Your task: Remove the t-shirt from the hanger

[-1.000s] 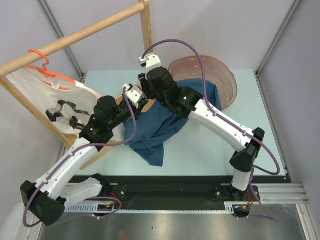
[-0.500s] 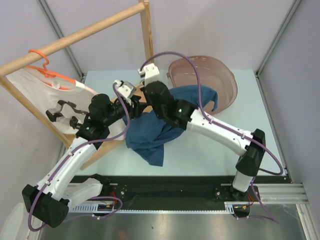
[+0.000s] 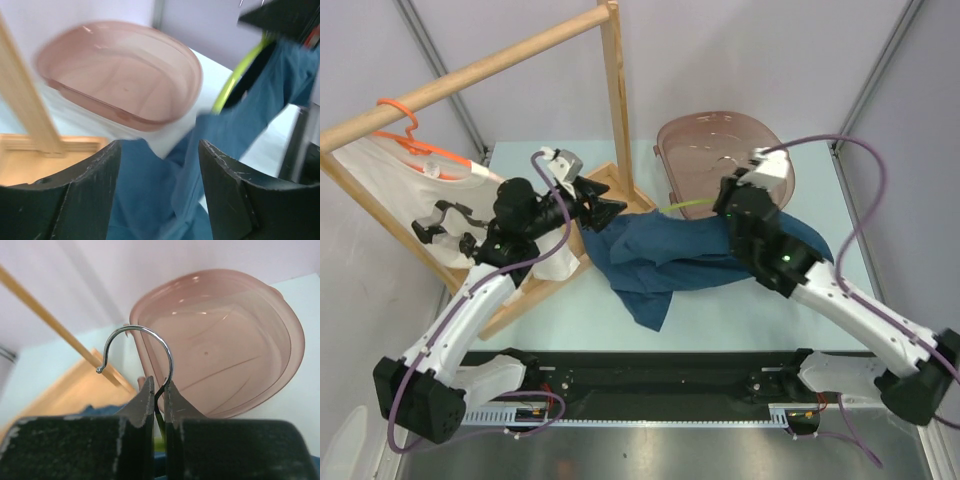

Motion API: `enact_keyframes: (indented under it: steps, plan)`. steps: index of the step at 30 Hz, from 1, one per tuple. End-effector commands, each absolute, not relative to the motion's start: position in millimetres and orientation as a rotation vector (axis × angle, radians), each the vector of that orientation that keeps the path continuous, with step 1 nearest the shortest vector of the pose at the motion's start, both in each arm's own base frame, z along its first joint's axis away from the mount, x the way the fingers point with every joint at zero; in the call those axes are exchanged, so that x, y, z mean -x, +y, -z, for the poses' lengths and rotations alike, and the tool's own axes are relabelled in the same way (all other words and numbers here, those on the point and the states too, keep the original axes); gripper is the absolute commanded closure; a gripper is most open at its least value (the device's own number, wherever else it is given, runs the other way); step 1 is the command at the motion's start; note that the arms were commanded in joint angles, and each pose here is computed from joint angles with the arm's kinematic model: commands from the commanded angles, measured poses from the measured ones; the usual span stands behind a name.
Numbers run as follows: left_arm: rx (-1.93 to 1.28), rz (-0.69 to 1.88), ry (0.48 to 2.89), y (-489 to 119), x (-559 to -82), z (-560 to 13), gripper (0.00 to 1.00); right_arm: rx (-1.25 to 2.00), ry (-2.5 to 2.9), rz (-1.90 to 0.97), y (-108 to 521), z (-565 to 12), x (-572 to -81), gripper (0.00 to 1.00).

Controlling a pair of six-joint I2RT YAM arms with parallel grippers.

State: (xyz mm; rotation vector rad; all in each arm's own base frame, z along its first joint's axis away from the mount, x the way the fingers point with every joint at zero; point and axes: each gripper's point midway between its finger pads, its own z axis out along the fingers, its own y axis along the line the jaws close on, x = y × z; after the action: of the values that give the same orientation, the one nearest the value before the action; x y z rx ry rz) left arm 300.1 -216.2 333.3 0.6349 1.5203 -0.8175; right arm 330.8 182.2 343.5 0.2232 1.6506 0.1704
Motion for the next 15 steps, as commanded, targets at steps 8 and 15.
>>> enact_keyframes:
  steps: [8,15]
  plan:
    - [-0.877,1.085,1.46,-272.0,-251.8,-334.3,0.31,-0.531,1.535,-0.419,101.7,-384.1,-299.9,1.0]
    - [-0.935,1.153,1.457,-282.1,-241.7,-327.5,0.29,-0.573,1.532,-0.424,81.0,-380.2,-289.5,1.0]
